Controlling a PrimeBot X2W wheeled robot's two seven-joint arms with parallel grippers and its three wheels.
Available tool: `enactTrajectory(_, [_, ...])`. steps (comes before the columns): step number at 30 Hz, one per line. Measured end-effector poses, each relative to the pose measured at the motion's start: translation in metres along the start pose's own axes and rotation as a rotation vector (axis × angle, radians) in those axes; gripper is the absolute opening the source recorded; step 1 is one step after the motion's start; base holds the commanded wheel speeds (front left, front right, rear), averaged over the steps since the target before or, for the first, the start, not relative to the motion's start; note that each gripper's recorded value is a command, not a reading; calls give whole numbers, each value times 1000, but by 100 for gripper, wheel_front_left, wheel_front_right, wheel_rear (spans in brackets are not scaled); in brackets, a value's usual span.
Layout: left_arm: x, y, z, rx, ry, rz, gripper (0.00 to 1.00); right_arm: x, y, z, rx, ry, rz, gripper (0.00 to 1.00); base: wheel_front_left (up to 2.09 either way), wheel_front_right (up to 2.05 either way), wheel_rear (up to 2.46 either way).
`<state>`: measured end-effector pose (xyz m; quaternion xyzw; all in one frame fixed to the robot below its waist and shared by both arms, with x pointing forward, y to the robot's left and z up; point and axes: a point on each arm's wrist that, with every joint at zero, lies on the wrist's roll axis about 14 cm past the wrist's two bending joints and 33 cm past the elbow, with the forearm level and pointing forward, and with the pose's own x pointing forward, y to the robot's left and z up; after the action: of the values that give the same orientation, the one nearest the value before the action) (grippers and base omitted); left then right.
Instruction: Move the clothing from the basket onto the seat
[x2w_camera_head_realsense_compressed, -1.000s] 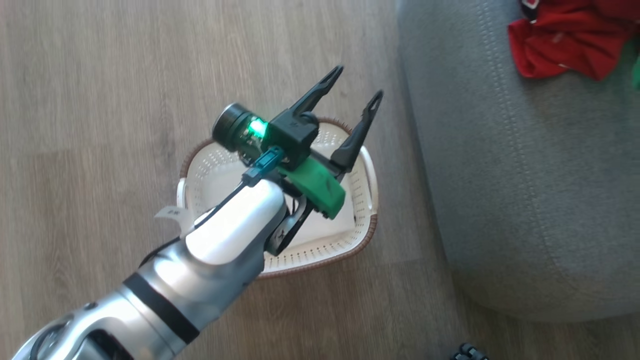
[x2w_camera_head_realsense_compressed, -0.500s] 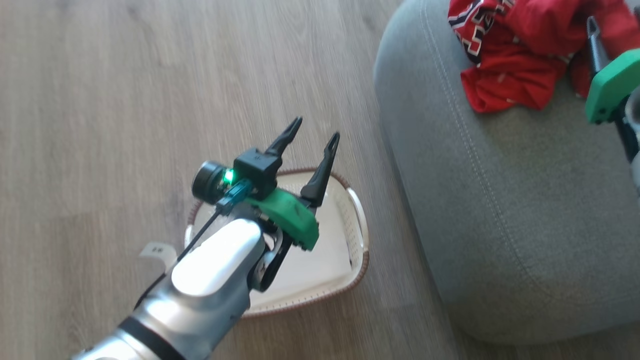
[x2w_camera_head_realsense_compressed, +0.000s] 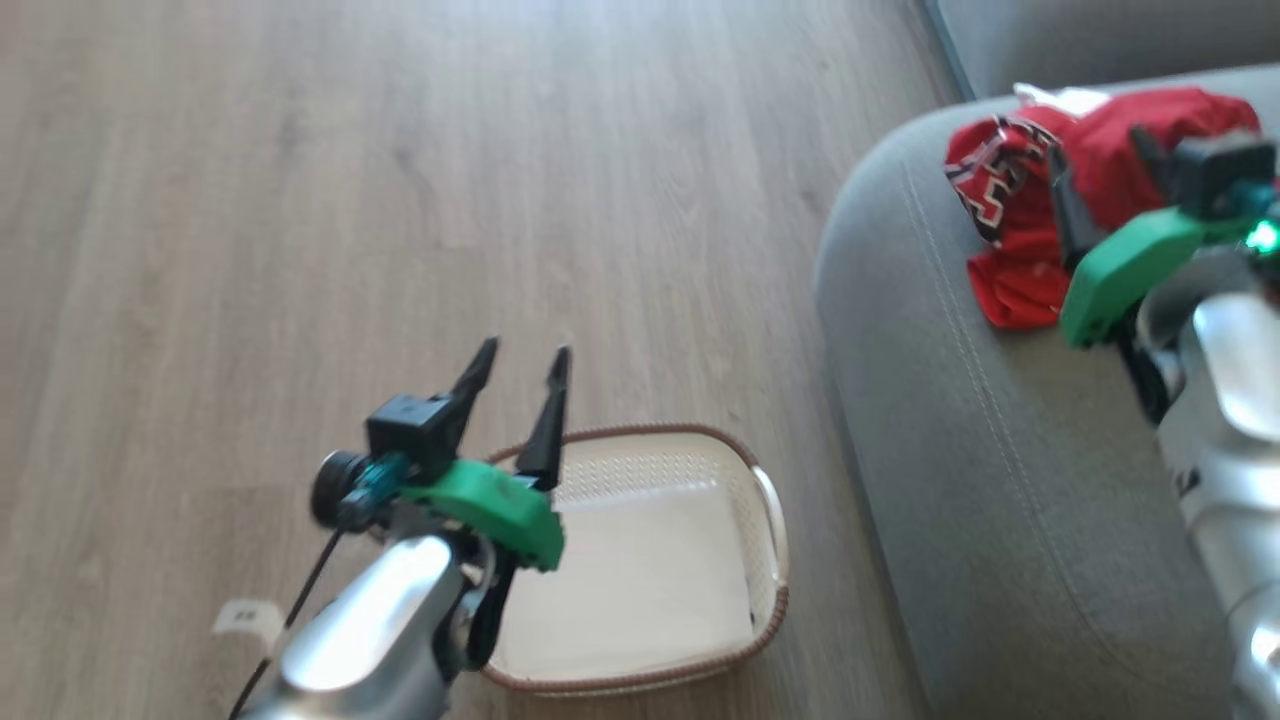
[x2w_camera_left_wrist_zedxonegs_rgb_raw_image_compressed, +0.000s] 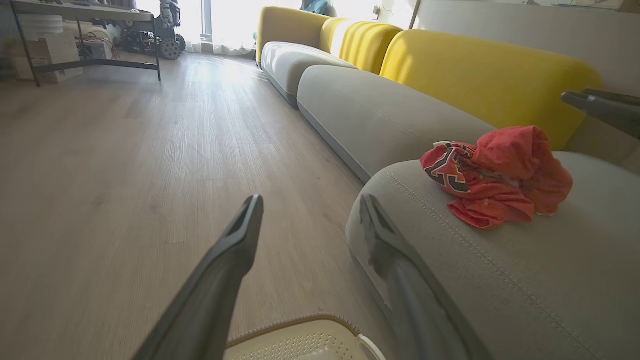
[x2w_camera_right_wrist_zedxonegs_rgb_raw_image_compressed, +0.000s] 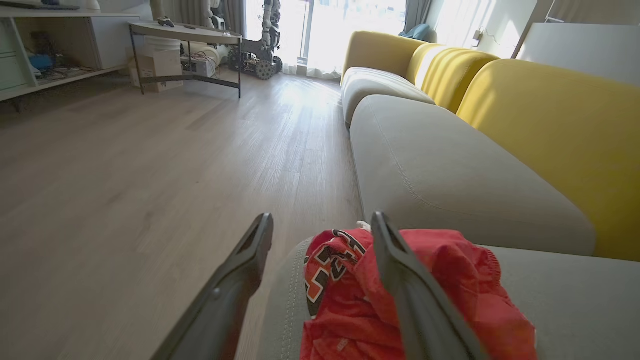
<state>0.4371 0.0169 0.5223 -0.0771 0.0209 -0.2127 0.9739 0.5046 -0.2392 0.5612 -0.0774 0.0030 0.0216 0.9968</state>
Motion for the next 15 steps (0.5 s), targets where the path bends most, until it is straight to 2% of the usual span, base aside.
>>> enactTrajectory(11, [-65,71,-3,32,-5,248,100,-28,73,1,108,-78,126,100,0,0,0])
enactTrajectory(15, [-83,89,-7,34,3,310,100,-41,86,-3,150,-92,135,100,0,0,0])
